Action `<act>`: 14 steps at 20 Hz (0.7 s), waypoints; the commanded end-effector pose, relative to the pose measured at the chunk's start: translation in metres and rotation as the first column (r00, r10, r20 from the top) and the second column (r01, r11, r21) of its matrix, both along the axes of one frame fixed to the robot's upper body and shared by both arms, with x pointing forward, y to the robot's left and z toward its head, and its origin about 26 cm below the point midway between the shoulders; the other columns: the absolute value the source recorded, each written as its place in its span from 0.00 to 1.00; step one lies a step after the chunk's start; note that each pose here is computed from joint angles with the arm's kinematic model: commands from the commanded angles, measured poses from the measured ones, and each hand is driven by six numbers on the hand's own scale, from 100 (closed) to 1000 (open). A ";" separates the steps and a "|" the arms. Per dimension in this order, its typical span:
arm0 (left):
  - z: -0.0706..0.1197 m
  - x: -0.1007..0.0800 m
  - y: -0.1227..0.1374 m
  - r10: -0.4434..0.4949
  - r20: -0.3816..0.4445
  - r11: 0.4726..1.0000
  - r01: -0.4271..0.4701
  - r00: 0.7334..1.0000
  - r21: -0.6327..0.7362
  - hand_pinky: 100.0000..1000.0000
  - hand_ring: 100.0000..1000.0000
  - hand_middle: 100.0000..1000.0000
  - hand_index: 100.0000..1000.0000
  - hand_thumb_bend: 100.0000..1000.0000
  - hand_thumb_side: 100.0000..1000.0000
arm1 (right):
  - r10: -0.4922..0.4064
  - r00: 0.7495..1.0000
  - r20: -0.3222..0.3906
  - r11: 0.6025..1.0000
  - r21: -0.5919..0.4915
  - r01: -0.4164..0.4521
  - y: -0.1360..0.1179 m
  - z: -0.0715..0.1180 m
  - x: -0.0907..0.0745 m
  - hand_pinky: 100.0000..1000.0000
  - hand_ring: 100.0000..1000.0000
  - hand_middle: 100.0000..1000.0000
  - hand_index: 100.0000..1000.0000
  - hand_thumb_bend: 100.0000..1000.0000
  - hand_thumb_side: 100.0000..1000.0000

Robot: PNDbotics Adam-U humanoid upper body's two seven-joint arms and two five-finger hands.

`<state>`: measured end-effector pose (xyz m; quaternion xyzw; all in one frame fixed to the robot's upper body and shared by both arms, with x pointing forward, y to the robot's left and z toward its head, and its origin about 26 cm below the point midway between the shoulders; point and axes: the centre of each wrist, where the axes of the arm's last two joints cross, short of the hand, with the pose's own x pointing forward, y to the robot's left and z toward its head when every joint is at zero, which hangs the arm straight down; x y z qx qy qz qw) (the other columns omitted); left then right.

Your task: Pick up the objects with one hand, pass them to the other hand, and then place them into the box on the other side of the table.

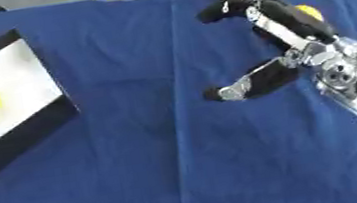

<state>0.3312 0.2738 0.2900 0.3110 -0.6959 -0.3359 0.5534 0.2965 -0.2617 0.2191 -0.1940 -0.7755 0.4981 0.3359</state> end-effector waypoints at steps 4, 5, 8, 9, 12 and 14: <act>0.013 -0.019 0.000 -0.012 0.110 0.987 0.030 0.994 -0.157 0.71 0.62 0.66 0.77 0.00 0.63 | -0.067 0.997 -0.031 0.997 -0.048 0.066 -0.038 0.029 -0.007 0.83 0.78 0.71 0.80 0.61 0.21; 0.012 -0.021 -0.002 -0.020 0.123 0.983 0.042 0.992 -0.180 0.70 0.63 0.66 0.77 0.00 0.63 | -0.081 0.996 -0.036 0.996 -0.047 0.080 -0.043 0.031 -0.008 0.83 0.78 0.71 0.80 0.61 0.21; 0.011 -0.028 -0.008 -0.047 0.165 0.969 0.085 0.985 -0.231 0.71 0.65 0.68 0.79 0.00 0.63 | -0.140 0.989 -0.041 0.988 -0.065 0.137 -0.057 0.037 -0.012 0.84 0.79 0.73 0.81 0.61 0.22; 0.009 -0.030 -0.010 -0.056 0.175 0.965 0.098 0.983 -0.244 0.71 0.65 0.69 0.79 0.00 0.63 | -0.161 0.986 -0.043 0.985 -0.071 0.158 -0.061 0.037 -0.013 0.84 0.79 0.73 0.81 0.61 0.22; 0.006 -0.030 -0.013 -0.089 0.195 0.953 0.141 0.977 -0.270 0.71 0.67 0.70 0.80 0.00 0.62 | -0.223 0.974 -0.048 0.972 -0.083 0.219 -0.069 0.041 -0.015 0.84 0.80 0.75 0.82 0.61 0.22; 0.003 -0.030 -0.016 -0.113 0.208 0.944 0.170 0.972 -0.284 0.71 0.67 0.71 0.80 0.00 0.63 | -0.265 0.963 -0.048 0.962 -0.080 0.261 -0.073 0.044 -0.017 0.84 0.80 0.75 0.82 0.61 0.22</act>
